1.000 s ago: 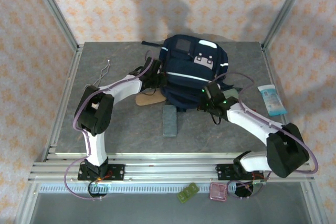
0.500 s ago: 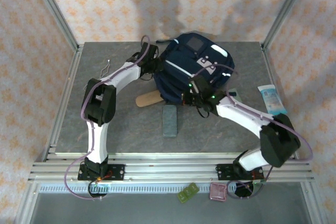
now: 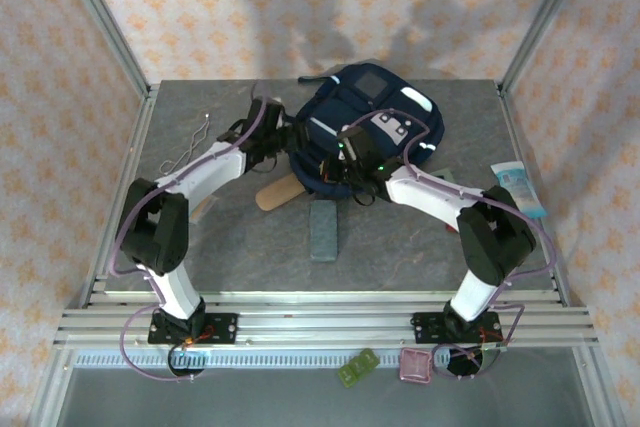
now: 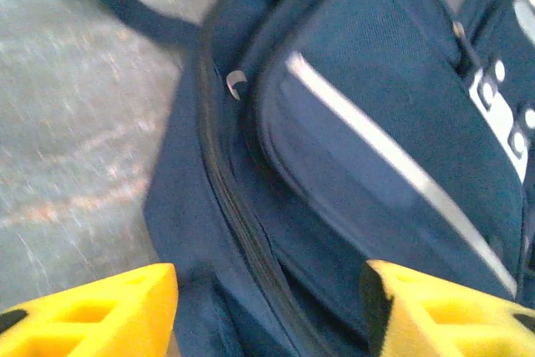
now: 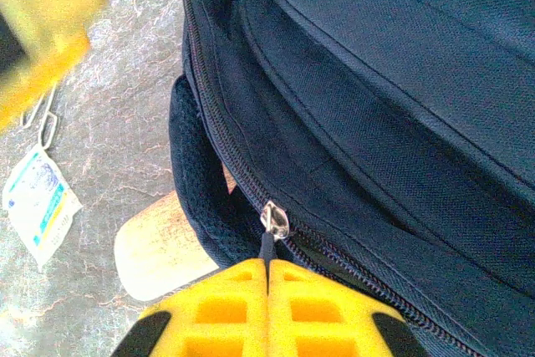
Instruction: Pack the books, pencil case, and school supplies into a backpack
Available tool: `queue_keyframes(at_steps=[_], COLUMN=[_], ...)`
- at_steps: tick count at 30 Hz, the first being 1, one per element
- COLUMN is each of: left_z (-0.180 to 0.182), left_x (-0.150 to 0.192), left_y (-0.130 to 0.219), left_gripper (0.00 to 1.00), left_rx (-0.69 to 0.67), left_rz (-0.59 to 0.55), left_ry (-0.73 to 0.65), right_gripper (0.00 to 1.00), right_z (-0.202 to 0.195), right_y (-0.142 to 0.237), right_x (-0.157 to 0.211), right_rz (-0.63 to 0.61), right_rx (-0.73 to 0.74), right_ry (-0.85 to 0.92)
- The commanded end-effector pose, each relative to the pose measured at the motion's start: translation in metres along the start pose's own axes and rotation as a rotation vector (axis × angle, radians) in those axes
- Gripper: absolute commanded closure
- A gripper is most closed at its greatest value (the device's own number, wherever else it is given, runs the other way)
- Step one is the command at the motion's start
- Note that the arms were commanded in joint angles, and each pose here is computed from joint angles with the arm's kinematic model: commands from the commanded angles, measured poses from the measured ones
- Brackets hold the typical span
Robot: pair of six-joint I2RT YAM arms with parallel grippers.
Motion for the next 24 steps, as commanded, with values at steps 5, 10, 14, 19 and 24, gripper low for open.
queue_keyframes(at_steps=[5, 10, 14, 19, 24], left_z=[-0.018, -0.010, -0.007, -0.007, 0.004], left_x=[0.035, 0.041, 0.038, 0.026, 0.008], left_y=[-0.037, -0.067, -0.077, -0.066, -0.048], left_gripper=[0.34, 0.52, 1.00, 1.00, 1.00], left_rx=[-0.040, -0.116, -0.129, -0.112, -0.101], left_rz=[0.102, 0.133, 0.151, 0.109, 0.051], left_ry=[0.016, 0.008, 0.008, 0.016, 0.045], right_gripper=[1.00, 1.00, 1.00, 1.00, 1.00], right_z=[0.005, 0.001, -0.018, -0.055, -0.094], right_y=[0.005, 0.009, 0.010, 0.022, 0.049], right_x=[0.001, 0.006, 0.014, 0.026, 0.033], right_rz=[-0.016, -0.014, -0.016, -0.052, -0.134], right_rx=[-0.044, -0.039, 0.049, 0.200, 0.348], right_ry=[-0.003, 0.005, 0.014, 0.026, 0.023])
Point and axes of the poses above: each hand's point on the last joint's axis, 136 mm out from that joint toward the fingers, its own y axis back along the fingers, its own z axis along the line the jaws close on, x = y × z, the point moved 6 cm from there along y, back along the fingers, and after that the axes turned 13 degrees about -y, right-handed, at the moved point
